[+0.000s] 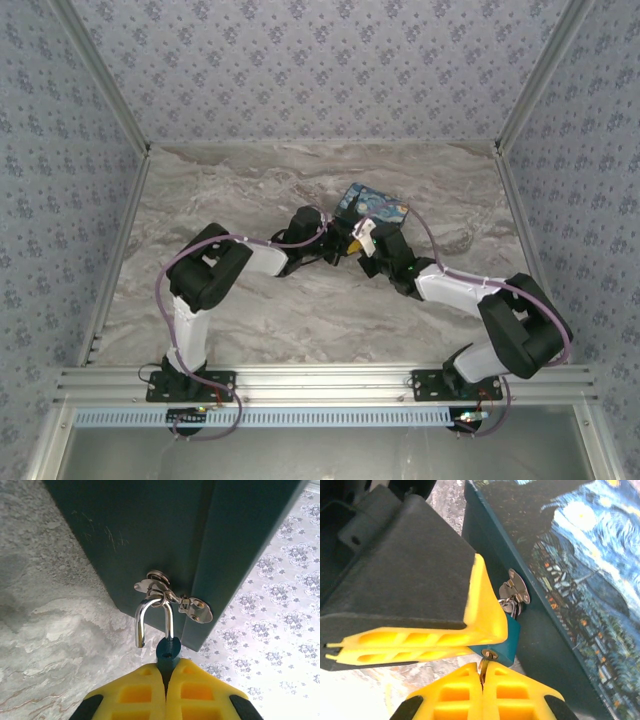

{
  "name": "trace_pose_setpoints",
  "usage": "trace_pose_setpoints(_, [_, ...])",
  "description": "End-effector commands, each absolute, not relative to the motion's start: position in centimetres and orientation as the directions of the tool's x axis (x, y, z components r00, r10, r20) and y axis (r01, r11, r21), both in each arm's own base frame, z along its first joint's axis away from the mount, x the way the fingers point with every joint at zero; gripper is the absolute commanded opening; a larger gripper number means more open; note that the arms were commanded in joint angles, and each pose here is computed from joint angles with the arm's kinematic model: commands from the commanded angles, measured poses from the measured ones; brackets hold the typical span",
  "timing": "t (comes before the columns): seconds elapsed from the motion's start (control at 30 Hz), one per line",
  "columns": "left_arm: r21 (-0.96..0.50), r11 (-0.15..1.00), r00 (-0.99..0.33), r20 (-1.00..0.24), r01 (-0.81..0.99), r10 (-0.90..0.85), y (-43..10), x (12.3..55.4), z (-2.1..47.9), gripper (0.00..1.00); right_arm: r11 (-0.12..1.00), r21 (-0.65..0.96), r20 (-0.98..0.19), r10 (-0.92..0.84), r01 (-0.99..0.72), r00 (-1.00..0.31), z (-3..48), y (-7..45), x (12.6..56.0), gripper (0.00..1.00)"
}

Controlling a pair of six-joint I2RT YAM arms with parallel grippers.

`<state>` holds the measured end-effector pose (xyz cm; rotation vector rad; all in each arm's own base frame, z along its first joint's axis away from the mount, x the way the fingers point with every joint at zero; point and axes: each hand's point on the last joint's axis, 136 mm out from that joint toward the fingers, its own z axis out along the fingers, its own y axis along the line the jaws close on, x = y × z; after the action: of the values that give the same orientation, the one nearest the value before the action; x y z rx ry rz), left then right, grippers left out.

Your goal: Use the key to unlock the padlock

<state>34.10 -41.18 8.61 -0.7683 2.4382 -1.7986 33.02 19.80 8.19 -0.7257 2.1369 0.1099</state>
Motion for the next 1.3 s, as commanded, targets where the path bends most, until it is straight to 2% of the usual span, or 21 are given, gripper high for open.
trace_pose_setpoints(0.0, [-0.914,0.214,-0.883,0.239,-0.345,-0.404,-40.9,34.2,9.8,0.10,0.877,0.071,-0.826,-0.216,-0.476,-0.521,9.4,21.1,32.6,0.00])
trace_pose_setpoints(0.27, [-0.915,0.244,-0.885,0.197,-0.320,-0.422,-39.8,34.0,10.9,0.39,0.871,0.303,-0.806,0.018,-0.386,-0.592,7.9,20.2,31.8,0.00])
trace_pose_setpoints(0.53, [-0.929,0.288,-0.888,0.081,-0.231,-0.452,-37.7,35.1,13.9,0.56,0.817,0.499,-0.723,0.209,-0.288,-0.658,7.2,18.7,31.5,0.00])
trace_pose_setpoints(0.83, [-0.925,0.370,-0.874,-0.104,-0.091,-0.474,-35.1,36.9,18.7,0.63,0.714,0.694,-0.522,0.407,-0.095,-0.749,5.5,17.1,30.6,0.00])
trace_pose_setpoints(0.97, [-0.922,0.384,-0.860,-0.158,-0.047,-0.486,-33.9,37.7,20.7,0.65,0.655,0.756,-0.398,0.475,0.014,-0.785,4.3,16.6,30.3,0.00])
trace_pose_setpoints(1.13, [-0.907,0.421,-0.836,-0.231,0.000,-0.498,-32.5,38.4,22.7,0.67,0.581,0.802,-0.253,0.545,0.142,-0.800,3.0,16.0,30.1,0.00])
trace_pose_setpoints(1.27, [-0.896,0.443,-0.818,-0.266,0.015,-0.510,-31.5,38.6,23.5,0.68,0.561,0.801,-0.199,0.581,0.211,-0.789,2.1,15.4,30.0,0.00])
